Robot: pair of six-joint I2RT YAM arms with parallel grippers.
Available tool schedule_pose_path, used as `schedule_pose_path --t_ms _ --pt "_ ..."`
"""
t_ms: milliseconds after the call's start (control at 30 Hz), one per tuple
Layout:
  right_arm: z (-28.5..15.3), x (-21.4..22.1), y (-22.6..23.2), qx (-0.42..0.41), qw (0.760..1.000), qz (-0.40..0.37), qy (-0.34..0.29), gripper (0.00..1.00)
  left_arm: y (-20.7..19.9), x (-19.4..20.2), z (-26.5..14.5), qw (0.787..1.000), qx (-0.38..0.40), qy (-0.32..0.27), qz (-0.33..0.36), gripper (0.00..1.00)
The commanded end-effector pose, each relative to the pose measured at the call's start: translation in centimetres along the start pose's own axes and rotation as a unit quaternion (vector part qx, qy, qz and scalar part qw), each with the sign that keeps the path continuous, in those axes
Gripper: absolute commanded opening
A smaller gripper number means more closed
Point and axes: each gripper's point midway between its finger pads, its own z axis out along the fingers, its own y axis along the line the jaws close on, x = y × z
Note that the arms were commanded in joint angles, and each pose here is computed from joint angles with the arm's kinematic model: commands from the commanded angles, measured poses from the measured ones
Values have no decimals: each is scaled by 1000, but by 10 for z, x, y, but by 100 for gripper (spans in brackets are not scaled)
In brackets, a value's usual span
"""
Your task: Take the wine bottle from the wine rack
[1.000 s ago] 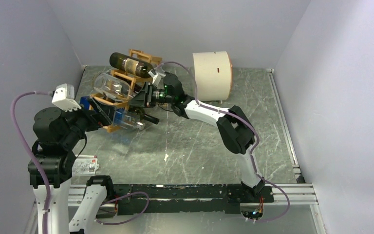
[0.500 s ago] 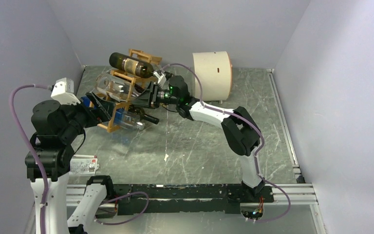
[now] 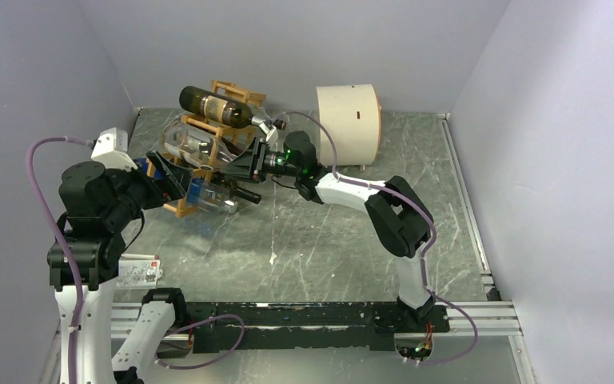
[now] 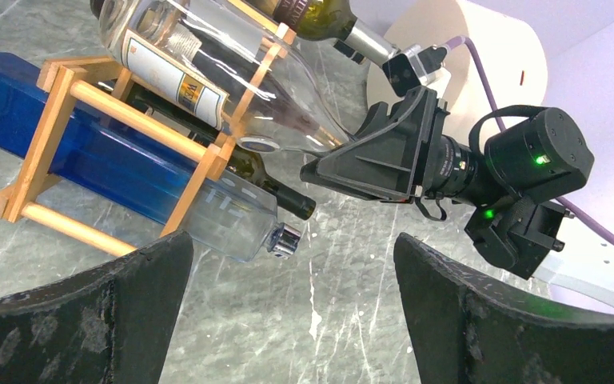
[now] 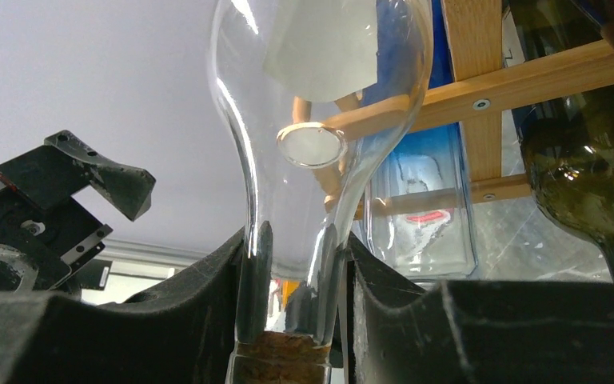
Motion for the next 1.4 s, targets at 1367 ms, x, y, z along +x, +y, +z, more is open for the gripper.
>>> schedule_pose_path --t_ms 1367 --pt "-80 -9 116 -130 990 -46 -41 0 6 -8 19 1000 -9 6 18 99"
